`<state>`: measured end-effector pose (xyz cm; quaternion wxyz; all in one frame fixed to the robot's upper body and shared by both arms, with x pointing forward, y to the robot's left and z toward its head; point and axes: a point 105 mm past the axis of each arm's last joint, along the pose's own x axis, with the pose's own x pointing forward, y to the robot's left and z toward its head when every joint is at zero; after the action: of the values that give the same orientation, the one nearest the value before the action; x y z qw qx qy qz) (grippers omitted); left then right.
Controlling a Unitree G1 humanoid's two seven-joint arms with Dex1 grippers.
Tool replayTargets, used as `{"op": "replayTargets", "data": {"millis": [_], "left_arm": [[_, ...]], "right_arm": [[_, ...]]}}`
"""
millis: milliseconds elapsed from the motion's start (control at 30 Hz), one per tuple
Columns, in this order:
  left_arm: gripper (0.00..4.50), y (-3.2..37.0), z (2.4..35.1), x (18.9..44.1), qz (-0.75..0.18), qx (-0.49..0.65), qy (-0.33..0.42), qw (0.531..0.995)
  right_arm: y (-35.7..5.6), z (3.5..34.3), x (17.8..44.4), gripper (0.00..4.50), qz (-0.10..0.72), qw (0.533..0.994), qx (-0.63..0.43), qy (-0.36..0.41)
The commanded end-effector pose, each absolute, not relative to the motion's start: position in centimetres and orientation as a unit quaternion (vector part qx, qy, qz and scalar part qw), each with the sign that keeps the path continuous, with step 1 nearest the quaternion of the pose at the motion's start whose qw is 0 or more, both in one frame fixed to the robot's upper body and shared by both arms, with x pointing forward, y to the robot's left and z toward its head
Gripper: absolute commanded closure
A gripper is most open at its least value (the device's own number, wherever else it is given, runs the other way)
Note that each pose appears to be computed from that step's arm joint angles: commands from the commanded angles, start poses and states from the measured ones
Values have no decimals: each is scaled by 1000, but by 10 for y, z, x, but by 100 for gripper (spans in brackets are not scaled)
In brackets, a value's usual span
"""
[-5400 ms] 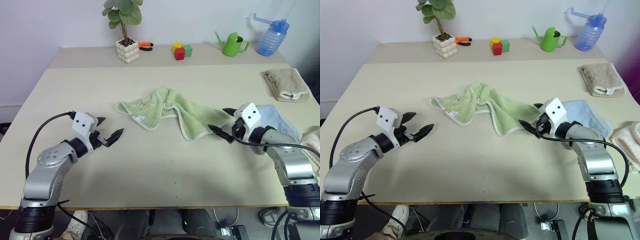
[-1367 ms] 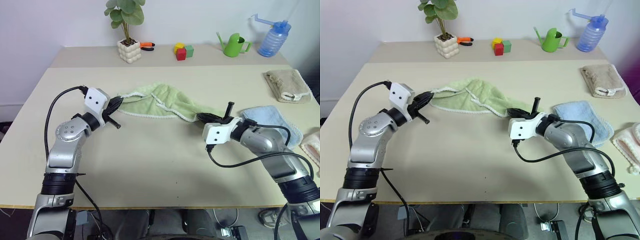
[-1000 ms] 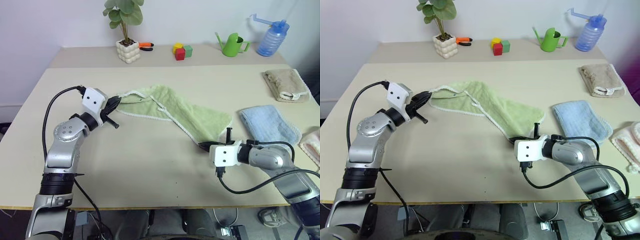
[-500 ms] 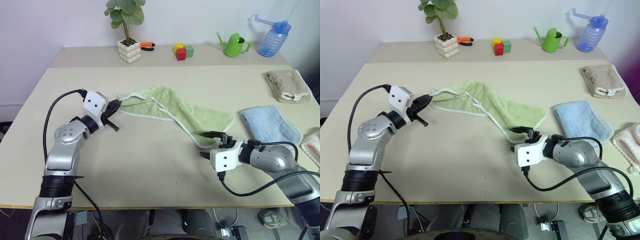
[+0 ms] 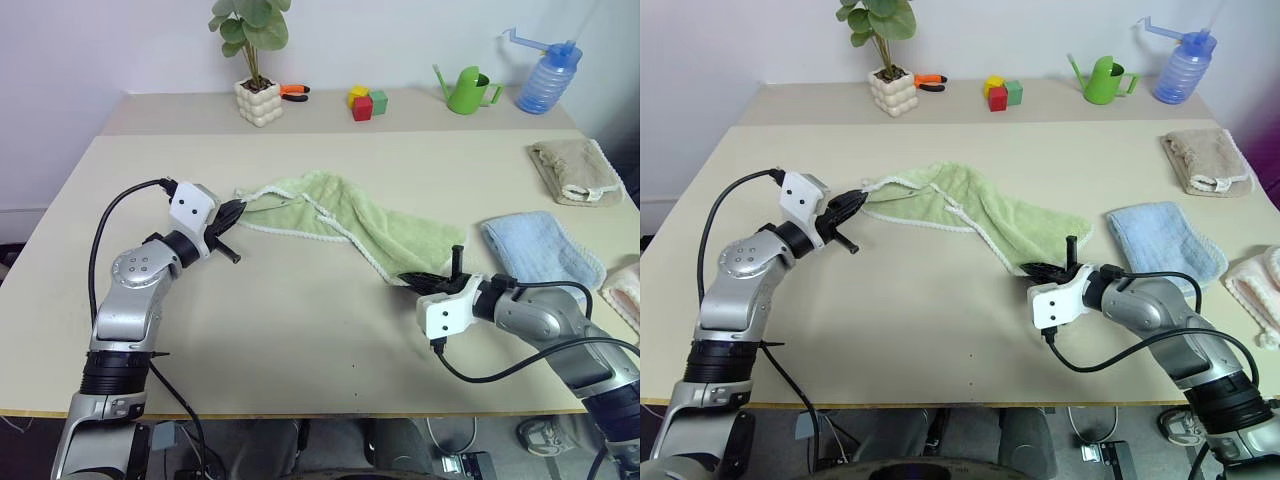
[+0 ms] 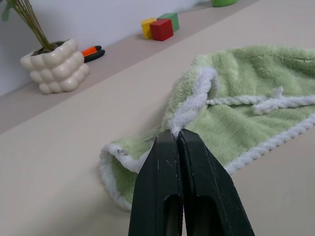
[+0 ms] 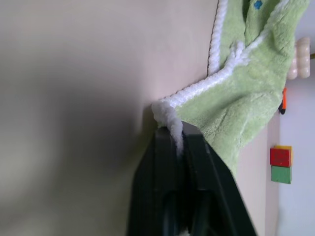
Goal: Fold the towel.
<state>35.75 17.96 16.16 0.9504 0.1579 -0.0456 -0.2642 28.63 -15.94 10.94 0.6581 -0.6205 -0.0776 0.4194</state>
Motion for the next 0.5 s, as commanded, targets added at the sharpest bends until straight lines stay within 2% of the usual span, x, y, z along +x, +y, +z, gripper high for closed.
{"op": "replayTargets", "data": {"millis": [33, 233, 300, 333, 433, 500], "left_arm": [[450, 178, 176, 355, -269, 164, -71, 946], [450, 183, 184, 359, -267, 172, -82, 945], [450, 194, 217, 381, -237, 183, -125, 946], [450, 197, 229, 388, -226, 187, -140, 946], [450, 213, 284, 411, -167, 179, -211, 946], [450, 227, 322, 419, -119, 171, -259, 943]], "right_arm": [[-151, 126, 285, 448, 416, 676, -598, -110], [-155, 161, 303, 448, 366, 733, -558, -132], [-180, 214, 342, 448, 268, 771, -557, -156], [-188, 233, 353, 448, 236, 781, -554, -166], [-211, 296, 379, 448, 137, 798, -548, -210], [-224, 338, 387, 448, 76, 804, -536, -247]]}}
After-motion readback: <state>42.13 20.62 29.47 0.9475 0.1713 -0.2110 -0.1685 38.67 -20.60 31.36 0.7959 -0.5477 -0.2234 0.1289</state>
